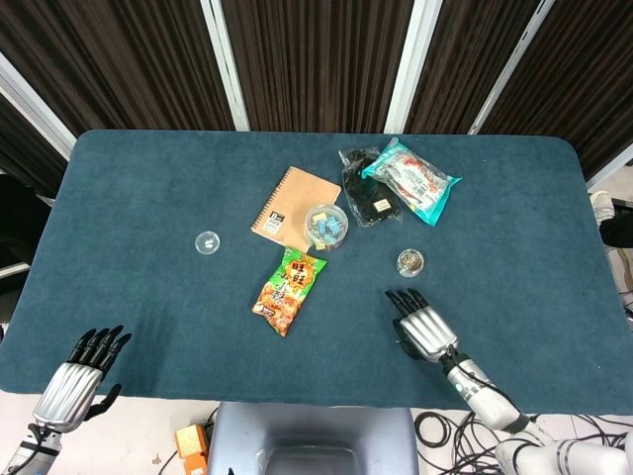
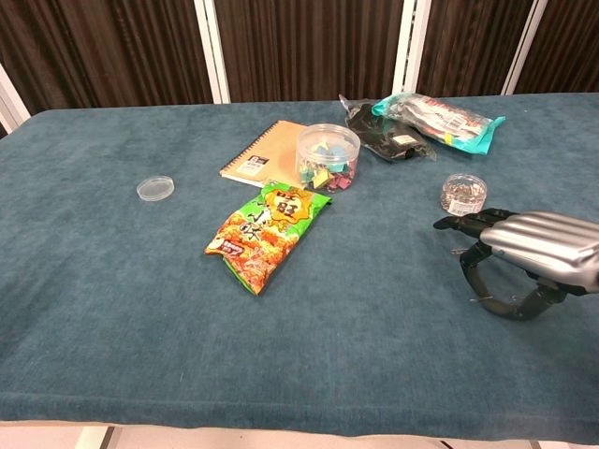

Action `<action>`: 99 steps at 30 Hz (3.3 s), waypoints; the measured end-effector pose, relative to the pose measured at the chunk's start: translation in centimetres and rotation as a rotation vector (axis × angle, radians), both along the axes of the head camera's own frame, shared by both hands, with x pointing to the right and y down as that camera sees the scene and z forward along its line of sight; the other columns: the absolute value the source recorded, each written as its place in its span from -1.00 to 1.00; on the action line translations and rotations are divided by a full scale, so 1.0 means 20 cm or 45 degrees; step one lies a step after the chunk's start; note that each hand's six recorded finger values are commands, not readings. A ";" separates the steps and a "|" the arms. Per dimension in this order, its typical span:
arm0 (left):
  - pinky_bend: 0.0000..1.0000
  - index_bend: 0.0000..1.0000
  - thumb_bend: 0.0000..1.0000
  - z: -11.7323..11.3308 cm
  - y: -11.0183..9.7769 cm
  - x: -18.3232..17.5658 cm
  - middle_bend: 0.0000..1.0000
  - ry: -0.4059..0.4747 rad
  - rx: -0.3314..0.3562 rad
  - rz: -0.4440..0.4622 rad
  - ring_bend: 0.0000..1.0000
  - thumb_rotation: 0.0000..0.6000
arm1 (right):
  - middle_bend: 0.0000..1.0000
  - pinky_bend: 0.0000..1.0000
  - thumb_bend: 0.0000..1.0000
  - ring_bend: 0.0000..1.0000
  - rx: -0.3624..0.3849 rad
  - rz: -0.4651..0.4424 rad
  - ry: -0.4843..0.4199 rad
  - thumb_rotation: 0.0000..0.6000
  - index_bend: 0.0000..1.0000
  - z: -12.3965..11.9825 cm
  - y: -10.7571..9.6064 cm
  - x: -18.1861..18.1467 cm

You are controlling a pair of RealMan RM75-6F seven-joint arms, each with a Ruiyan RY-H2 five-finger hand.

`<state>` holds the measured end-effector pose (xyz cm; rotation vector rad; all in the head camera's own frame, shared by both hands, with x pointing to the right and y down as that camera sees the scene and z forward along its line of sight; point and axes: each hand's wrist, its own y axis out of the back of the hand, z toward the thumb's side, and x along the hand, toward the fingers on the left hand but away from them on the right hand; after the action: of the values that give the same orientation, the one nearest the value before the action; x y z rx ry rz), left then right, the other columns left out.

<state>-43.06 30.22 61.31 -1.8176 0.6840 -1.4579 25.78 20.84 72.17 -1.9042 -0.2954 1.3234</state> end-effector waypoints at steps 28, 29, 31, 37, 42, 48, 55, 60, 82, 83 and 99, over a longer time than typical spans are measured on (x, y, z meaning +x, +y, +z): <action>-1.00 -1.00 -0.23 0.00 0.00 0.00 -1.00 -0.015 -0.002 -0.003 -1.00 1.00 | -0.95 -1.00 0.00 -1.00 0.068 0.063 -0.045 1.00 0.28 -0.09 -0.12 0.02; -1.00 -1.00 -0.23 0.00 0.00 0.00 -1.00 -0.015 -0.003 -0.004 -1.00 1.00 | -0.95 -1.00 0.00 -1.00 0.086 0.080 -0.054 1.00 0.28 -0.12 -0.15 0.03; -1.00 -1.00 -0.23 0.00 -0.01 0.00 -1.00 -0.015 -0.003 -0.003 -1.00 1.00 | -0.95 -1.00 0.00 -1.00 0.111 0.106 -0.067 1.00 0.28 -0.15 -0.20 0.04; -1.00 -1.00 -0.23 0.02 -0.01 0.01 -1.00 -0.020 -0.014 0.007 -1.00 1.00 | -0.95 -1.00 0.00 -1.00 0.193 0.199 -0.073 1.00 0.28 -0.23 -0.40 0.06; -1.00 -1.00 -0.23 0.03 -0.02 0.03 -1.00 -0.026 -0.020 0.012 -1.00 1.00 | -0.95 -1.00 0.00 -1.00 0.229 0.297 -0.013 1.00 0.28 -0.22 -0.58 0.09; -1.00 -1.00 -0.23 0.04 -0.03 0.02 -1.00 -0.036 -0.031 0.006 -1.00 1.00 | -0.95 -1.00 0.00 -1.00 0.231 0.429 0.060 1.00 0.28 -0.14 -0.76 0.15; -1.00 -1.00 -0.23 0.05 -0.04 0.01 -1.00 -0.047 -0.038 -0.010 -1.00 1.00 | -0.95 -1.00 0.00 -1.00 0.194 0.454 0.119 1.00 0.27 0.00 -0.82 0.13; -1.00 -1.00 -0.23 0.05 -0.04 0.00 -1.00 -0.048 -0.037 -0.020 -1.00 1.00 | -0.95 -1.00 0.00 -1.00 0.169 0.450 0.152 1.00 0.15 0.06 -0.80 0.13; -1.00 -1.00 -0.23 0.04 -0.04 0.00 -1.00 -0.025 -0.037 -0.017 -1.00 1.00 | -0.98 -1.00 -0.43 -1.00 0.154 0.443 0.181 1.00 -0.23 0.06 -0.78 0.16; -1.00 -1.00 -0.23 0.04 -0.04 0.00 -1.00 -0.027 -0.037 -0.015 -1.00 1.00 | -0.98 -1.00 -0.43 -1.00 0.153 0.442 0.178 1.00 -0.23 0.06 -0.79 0.15; -1.00 -1.00 -0.23 -0.03 -0.06 -0.02 -1.00 0.006 0.032 -0.059 -1.00 1.00 | -1.00 -1.00 -0.43 -1.00 0.302 0.391 0.071 1.00 -0.97 -0.24 -0.58 0.32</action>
<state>-43.43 28.94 60.72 -1.7981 0.7480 -1.4688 32.25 9.26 67.46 -1.6655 -0.7071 1.4646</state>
